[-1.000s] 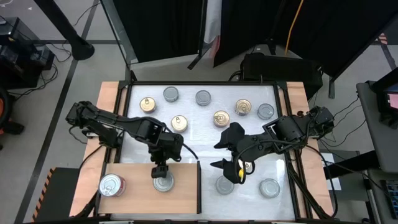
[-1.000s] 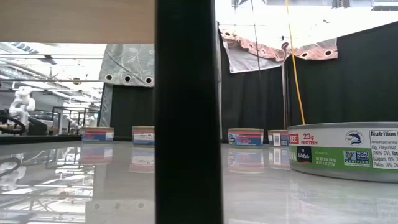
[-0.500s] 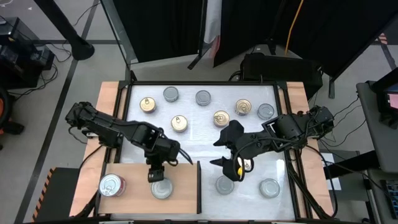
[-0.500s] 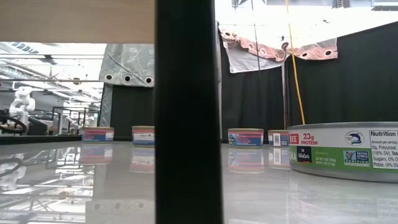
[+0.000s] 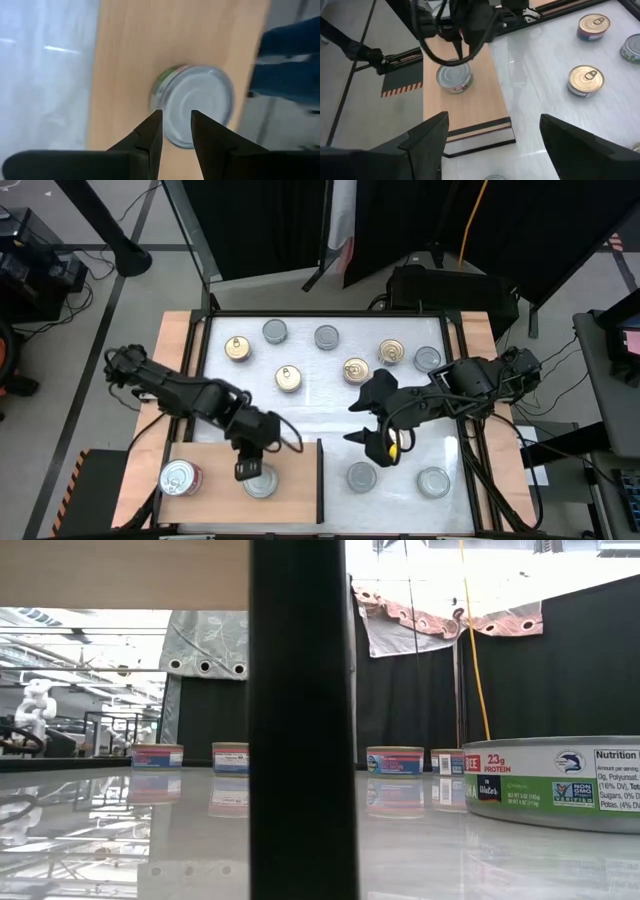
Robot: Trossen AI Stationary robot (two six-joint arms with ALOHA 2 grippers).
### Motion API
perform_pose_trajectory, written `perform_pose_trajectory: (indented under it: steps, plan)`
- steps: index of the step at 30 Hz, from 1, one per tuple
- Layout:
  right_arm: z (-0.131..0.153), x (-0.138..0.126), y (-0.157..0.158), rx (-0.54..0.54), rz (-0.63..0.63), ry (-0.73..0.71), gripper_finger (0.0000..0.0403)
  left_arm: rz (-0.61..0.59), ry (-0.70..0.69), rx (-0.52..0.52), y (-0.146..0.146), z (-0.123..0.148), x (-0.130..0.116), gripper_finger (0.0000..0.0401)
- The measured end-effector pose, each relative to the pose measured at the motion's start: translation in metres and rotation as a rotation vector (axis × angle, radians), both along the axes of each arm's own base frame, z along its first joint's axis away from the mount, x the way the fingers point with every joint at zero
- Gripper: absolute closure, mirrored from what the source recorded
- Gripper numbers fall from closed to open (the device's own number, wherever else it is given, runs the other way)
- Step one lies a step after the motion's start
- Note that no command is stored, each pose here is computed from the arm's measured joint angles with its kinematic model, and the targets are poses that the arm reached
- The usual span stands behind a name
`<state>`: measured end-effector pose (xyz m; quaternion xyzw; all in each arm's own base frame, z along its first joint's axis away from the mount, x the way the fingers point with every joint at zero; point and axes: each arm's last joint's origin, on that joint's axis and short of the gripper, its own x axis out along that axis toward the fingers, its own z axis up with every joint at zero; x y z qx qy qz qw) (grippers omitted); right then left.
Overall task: Stack canned seafood by type on shelf
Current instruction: Put the blue pink tuna can on the shelf
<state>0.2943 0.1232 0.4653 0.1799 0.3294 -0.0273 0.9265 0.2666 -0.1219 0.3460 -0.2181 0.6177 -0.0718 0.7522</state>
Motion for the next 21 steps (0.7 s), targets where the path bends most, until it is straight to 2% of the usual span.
perform_pose_trajectory:
  steps: [3,6,9,12,17,21]
  plan:
    - [0.000,-0.001,0.000,-0.014,0.002,0.006,0.0099,0.040,-0.014,0.073,-0.006,-0.002,-0.002,0.0299]
    - [0.000,-0.005,-0.003,-0.019,-0.004,0.028,0.0099,0.153,0.030,0.109,0.000,0.007,-0.011,0.0299]
    - [0.004,-0.014,-0.015,-0.022,-0.040,0.048,0.0099,0.294,-0.070,0.125,0.011,0.044,-0.026,0.0300]
    - [0.007,-0.020,-0.032,-0.075,-0.096,0.062,0.0112,0.465,-0.228,0.182,0.025,0.077,-0.045,0.0300]
    - [0.007,-0.014,-0.076,-0.163,-0.176,0.090,0.0168,0.691,-0.501,0.354,0.052,0.110,-0.075,0.0300]
    - [0.004,-0.006,-0.121,-0.192,-0.277,0.122,0.0232,0.760,-0.579,0.462,0.073,0.119,-0.087,0.0300]
